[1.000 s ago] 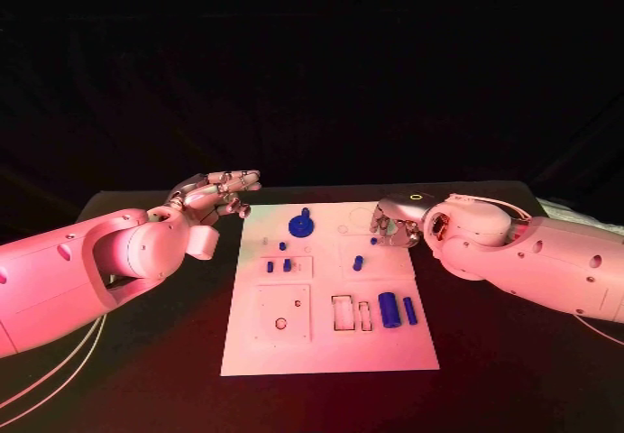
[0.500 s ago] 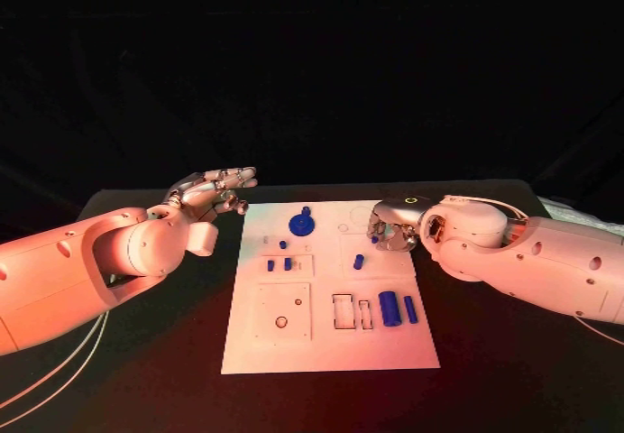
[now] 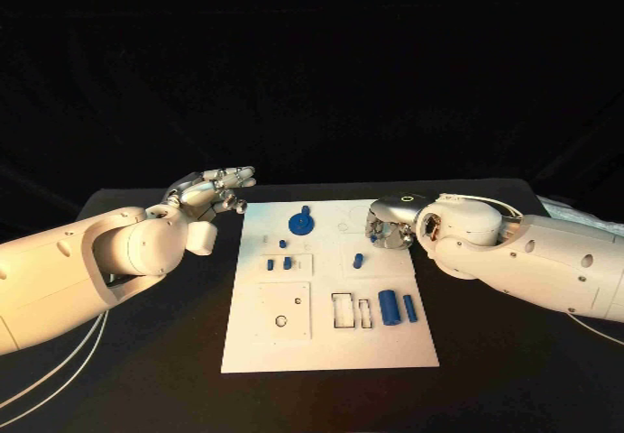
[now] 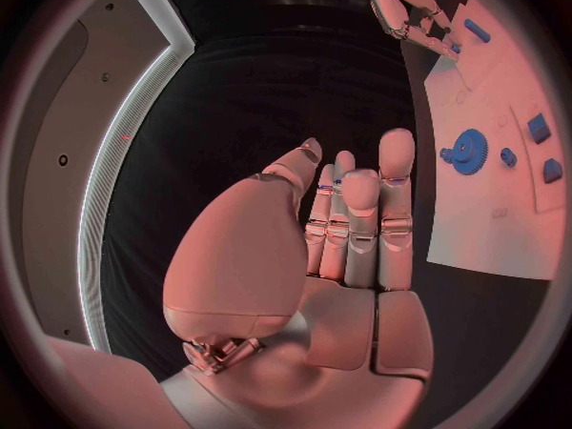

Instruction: Assemble the parts on the task board

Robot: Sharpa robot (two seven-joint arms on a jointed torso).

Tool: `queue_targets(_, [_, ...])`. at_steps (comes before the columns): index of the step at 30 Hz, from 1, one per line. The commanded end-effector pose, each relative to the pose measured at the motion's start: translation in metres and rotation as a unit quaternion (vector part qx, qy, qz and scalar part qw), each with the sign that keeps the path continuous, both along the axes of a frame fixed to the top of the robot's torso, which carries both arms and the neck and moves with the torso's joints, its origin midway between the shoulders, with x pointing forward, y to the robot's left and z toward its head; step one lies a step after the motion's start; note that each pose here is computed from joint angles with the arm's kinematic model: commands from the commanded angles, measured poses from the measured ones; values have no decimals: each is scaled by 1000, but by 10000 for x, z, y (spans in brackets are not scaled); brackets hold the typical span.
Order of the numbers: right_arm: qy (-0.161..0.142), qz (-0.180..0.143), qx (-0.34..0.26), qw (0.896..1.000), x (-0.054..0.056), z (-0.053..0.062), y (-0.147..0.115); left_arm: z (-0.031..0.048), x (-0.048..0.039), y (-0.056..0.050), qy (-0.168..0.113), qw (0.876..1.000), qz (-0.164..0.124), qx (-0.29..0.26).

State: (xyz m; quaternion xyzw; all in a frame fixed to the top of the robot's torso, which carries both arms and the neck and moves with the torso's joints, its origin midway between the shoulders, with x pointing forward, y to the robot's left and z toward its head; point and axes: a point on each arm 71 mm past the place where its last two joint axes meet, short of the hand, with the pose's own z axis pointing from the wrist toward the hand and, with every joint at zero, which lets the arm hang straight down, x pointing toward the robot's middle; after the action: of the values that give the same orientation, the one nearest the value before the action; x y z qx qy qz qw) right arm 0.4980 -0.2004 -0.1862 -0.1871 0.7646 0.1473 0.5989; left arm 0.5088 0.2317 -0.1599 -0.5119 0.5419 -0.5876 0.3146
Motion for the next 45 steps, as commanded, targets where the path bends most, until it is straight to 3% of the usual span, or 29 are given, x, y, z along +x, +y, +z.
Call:
queue_targets(1, [15, 4, -26, 1000, -31, -120, 31, 7, 3, -22, -4, 1000, -4, -2])
queue_targets(16, [-7, 4, -32, 999, -48, -153, 67, 7, 0, -41, -5, 1000, -9, 2])
queue_targets(22, [-48, 12, 11, 999, -93, -80, 82, 4, -1, -36, -5, 1000, -9, 3])
queue_targets(28, [-71, 8, 33, 997, -119, -28, 48, 1, 2, -33, -6, 1000, -8, 3])
queue_targets(36, [-80, 10, 57, 995, -171, 43, 29, 0, 3, -42, -8, 1000, -10, 3])
queue_targets(45, [-92, 29, 91, 991, -311, 177, 111, -4, 4, -61, -9, 1000, -12, 3])
